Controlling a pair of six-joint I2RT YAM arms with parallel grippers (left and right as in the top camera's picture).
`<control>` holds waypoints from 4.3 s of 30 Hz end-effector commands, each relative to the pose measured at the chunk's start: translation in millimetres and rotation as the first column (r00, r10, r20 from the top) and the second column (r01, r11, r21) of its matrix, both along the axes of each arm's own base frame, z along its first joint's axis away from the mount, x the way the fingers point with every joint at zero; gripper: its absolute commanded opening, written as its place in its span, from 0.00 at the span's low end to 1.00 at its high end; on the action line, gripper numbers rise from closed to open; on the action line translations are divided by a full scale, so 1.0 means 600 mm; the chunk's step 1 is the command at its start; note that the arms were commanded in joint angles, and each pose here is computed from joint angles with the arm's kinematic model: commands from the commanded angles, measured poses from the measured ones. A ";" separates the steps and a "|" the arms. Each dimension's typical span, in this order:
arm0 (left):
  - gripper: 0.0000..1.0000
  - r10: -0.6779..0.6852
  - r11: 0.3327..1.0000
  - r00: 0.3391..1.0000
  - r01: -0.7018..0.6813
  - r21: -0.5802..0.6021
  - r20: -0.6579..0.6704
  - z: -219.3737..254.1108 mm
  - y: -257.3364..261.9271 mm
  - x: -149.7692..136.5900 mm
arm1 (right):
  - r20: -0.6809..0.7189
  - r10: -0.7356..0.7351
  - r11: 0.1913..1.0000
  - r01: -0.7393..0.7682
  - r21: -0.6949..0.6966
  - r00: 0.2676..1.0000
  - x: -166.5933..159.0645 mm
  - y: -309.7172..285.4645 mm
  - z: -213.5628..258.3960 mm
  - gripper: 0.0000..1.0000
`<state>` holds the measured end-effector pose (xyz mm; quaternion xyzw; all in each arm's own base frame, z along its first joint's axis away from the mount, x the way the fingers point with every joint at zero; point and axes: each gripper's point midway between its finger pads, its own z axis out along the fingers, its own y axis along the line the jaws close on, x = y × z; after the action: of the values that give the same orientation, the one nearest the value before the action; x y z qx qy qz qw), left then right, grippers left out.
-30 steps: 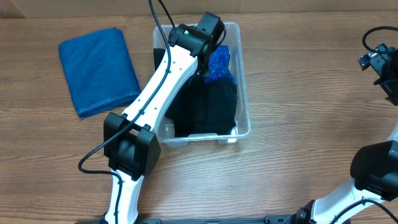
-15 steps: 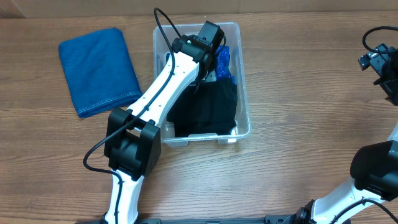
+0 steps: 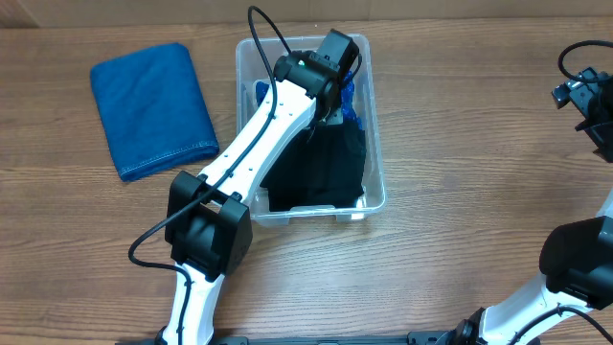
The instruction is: Pack container
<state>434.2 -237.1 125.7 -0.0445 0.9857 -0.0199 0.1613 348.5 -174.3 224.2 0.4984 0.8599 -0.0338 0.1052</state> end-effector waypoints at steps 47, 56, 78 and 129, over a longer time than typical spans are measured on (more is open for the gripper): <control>0.45 -0.137 0.990 0.946 0.117 0.085 0.294 0.217 0.020 0.075 | 0.009 -0.007 1.000 0.007 -0.006 1.000 -0.001 -0.002 0.005 1.00; 1.00 0.058 0.973 0.967 -0.111 0.204 0.249 0.287 0.227 0.027 | 0.008 -0.007 1.000 0.007 -0.006 1.000 -0.001 -0.002 0.005 1.00; 1.00 0.519 0.731 0.824 -0.566 -0.382 -0.228 0.089 0.609 0.010 | 0.008 -0.007 1.000 0.007 -0.006 1.000 -0.001 -0.002 0.005 1.00; 1.00 0.517 0.627 0.854 -0.424 -0.653 -0.059 -0.218 0.715 0.044 | 0.008 -0.007 1.000 0.007 -0.006 1.000 -0.001 -0.002 0.005 1.00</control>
<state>465.5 207.6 30.3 -0.3225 0.8635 -0.2972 0.2489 348.6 -174.2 224.2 0.4982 0.8600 -0.0337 0.1052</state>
